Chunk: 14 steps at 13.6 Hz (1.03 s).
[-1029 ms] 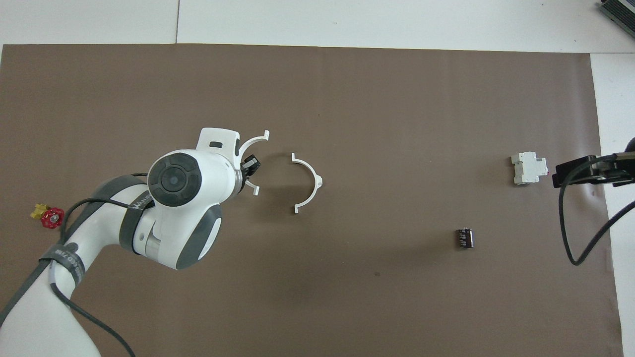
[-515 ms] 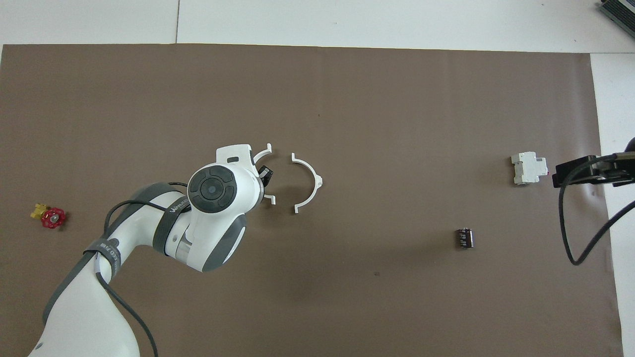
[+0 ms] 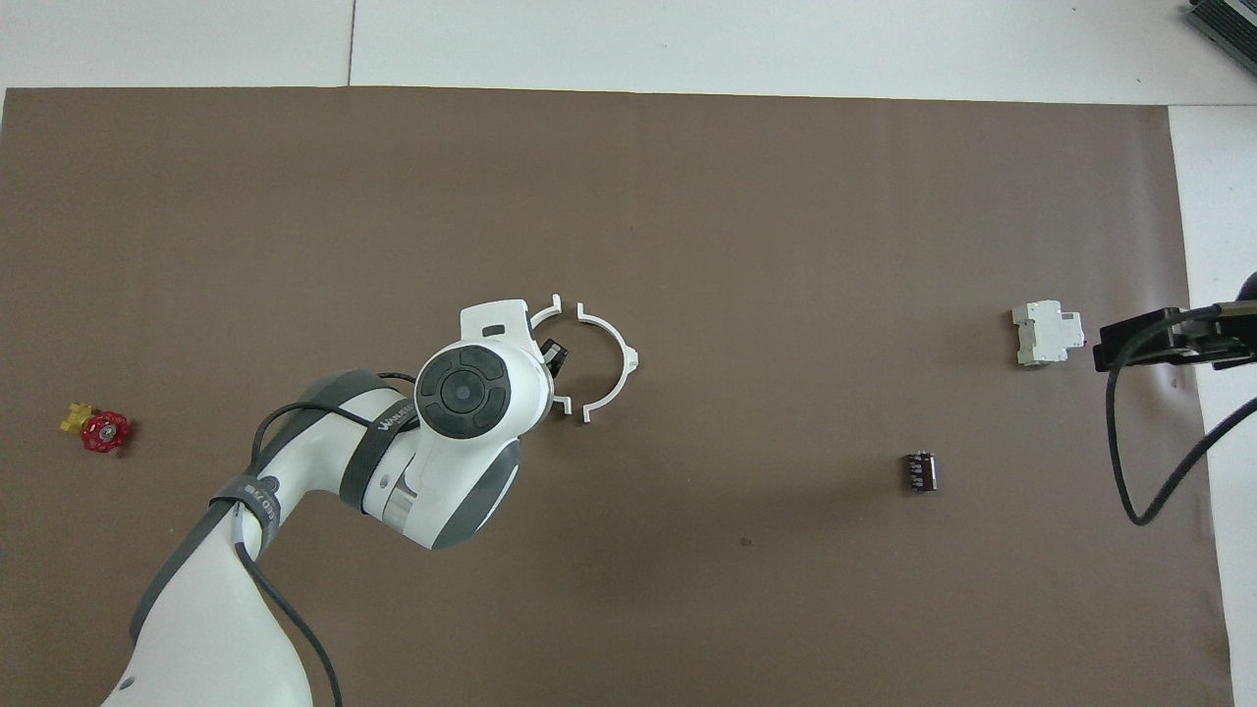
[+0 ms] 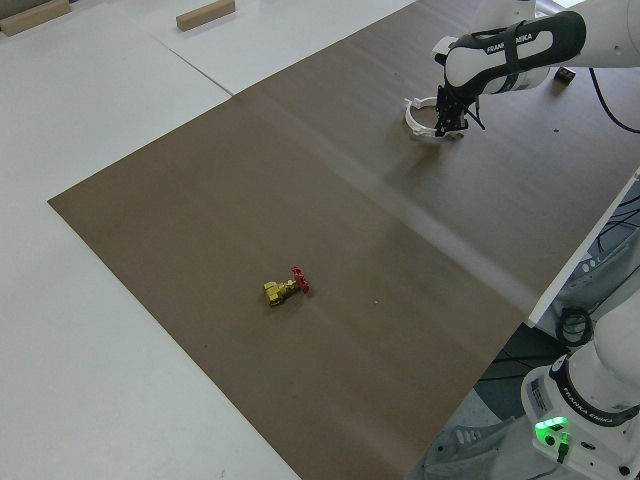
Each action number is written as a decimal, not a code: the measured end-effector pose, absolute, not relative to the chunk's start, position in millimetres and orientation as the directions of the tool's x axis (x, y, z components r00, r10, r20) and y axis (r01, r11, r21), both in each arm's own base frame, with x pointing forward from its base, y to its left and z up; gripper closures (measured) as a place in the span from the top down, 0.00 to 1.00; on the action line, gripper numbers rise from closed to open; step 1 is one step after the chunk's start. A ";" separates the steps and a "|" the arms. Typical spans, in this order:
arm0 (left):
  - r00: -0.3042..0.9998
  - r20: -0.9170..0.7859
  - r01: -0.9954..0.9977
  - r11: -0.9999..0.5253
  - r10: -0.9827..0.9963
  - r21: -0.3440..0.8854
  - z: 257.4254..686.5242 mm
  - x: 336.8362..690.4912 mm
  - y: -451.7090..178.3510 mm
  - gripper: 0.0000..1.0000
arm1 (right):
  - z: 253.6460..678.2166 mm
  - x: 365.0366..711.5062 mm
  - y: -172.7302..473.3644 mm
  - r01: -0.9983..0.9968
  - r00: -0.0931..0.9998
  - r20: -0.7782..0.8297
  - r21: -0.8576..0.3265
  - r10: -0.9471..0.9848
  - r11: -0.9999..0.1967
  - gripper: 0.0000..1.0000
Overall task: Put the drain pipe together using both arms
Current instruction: 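Press the held half-ring onto the placed one to close the ring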
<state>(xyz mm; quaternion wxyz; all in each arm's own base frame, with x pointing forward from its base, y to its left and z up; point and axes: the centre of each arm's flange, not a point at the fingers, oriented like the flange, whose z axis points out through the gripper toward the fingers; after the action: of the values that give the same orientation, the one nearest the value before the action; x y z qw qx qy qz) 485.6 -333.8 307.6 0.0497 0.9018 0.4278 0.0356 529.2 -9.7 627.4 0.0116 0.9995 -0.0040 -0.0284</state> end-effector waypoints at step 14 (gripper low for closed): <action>0.611 0.014 0.786 -0.608 0.792 0.113 304.6 471.8 -349.3 0.07 | 627.4 529.2 -9.6 -0.007 0.998 -0.057 0.023 -0.009 -1.000 1.00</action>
<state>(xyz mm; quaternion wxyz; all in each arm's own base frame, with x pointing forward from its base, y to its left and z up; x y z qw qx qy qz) 471.8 -349.3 304.6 0.0479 0.8962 0.4400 0.0314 529.2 -9.6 627.4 0.0115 0.9995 -0.0040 -0.0284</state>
